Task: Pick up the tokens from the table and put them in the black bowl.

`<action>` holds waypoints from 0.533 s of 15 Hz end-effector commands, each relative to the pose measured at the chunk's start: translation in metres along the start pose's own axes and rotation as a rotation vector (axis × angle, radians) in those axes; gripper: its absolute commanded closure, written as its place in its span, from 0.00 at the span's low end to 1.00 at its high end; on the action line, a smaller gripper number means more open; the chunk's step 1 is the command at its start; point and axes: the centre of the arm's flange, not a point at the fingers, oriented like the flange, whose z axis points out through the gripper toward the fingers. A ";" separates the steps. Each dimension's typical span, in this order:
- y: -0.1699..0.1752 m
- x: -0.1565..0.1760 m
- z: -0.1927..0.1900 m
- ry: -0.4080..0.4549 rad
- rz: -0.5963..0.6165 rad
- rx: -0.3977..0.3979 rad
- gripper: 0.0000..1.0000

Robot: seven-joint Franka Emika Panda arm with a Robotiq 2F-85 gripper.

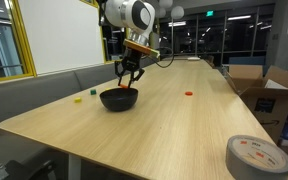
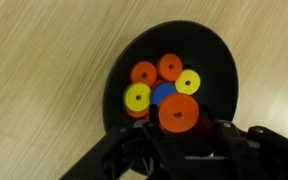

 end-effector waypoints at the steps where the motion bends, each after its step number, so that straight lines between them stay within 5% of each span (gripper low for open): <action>1: -0.012 -0.016 0.001 -0.045 -0.049 0.051 0.75; 2: -0.013 -0.016 0.003 -0.052 -0.055 0.054 0.74; 3: -0.013 -0.016 0.005 -0.058 -0.044 0.033 0.33; 4: -0.013 -0.016 0.005 -0.057 -0.045 0.029 0.32; 8: -0.008 -0.018 0.002 -0.041 -0.013 -0.020 0.02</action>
